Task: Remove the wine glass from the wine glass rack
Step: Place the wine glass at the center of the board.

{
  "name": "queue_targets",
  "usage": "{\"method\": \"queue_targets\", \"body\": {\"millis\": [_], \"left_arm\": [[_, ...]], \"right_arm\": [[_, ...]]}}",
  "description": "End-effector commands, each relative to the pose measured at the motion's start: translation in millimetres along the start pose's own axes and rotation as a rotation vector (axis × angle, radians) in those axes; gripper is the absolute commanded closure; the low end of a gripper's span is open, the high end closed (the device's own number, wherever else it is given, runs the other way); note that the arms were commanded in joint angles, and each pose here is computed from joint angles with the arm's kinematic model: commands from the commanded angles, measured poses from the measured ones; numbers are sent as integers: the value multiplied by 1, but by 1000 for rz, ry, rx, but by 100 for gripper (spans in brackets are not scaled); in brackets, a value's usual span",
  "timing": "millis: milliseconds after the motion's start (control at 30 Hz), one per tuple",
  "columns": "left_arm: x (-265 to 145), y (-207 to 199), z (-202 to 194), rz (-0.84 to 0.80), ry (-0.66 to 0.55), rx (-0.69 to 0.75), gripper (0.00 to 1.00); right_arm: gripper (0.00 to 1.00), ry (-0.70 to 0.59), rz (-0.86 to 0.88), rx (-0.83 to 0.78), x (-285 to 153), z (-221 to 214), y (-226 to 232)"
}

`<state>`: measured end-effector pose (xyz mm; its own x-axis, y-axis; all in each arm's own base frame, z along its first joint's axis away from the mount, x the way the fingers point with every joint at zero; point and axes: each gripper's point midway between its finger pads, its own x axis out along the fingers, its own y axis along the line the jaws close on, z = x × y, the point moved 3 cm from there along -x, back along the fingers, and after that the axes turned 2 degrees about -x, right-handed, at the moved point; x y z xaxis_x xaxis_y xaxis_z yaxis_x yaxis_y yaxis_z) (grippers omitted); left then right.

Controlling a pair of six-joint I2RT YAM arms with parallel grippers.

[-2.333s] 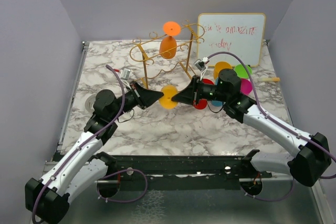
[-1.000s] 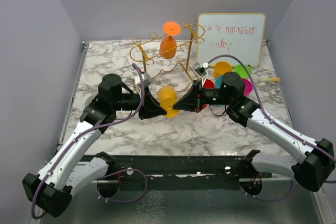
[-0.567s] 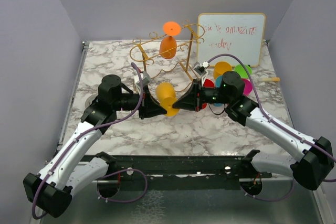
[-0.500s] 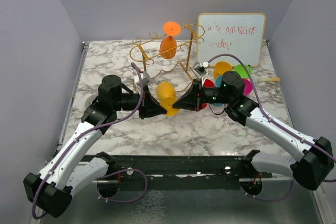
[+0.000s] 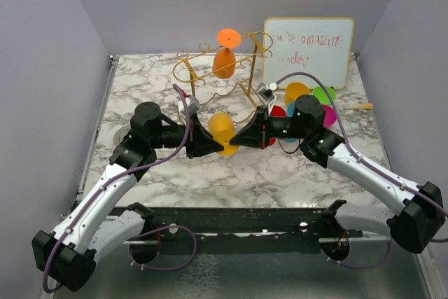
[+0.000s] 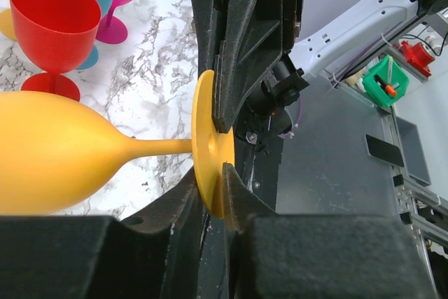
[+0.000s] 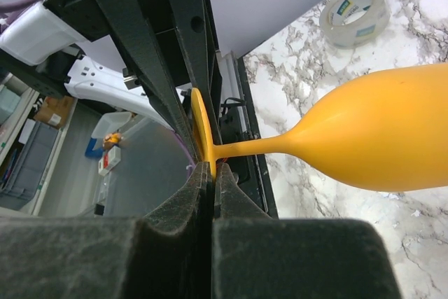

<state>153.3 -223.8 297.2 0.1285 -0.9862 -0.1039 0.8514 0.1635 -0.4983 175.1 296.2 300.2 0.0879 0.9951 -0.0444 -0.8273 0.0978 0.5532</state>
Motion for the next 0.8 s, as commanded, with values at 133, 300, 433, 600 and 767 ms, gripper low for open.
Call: {"method": "queue_targets", "body": {"millis": [133,300,433,600,767], "left_arm": [[0,-8,7,-37,-23,53,98],[-1,-8,7,-36,-27,69,100],[-2,-11,2,-57,-16,76,100],[-4,-10,-11,-70,5,91,100],[-11,3,-33,-2,12,185,100]], "right_arm": [[98,4,7,-2,0,0,0],[90,6,0,-4,0,0,1],[83,4,-15,-11,-1,1,-1],[75,-36,-107,-17,-6,8,-7],[65,-104,-238,-52,-18,19,-13]]}}
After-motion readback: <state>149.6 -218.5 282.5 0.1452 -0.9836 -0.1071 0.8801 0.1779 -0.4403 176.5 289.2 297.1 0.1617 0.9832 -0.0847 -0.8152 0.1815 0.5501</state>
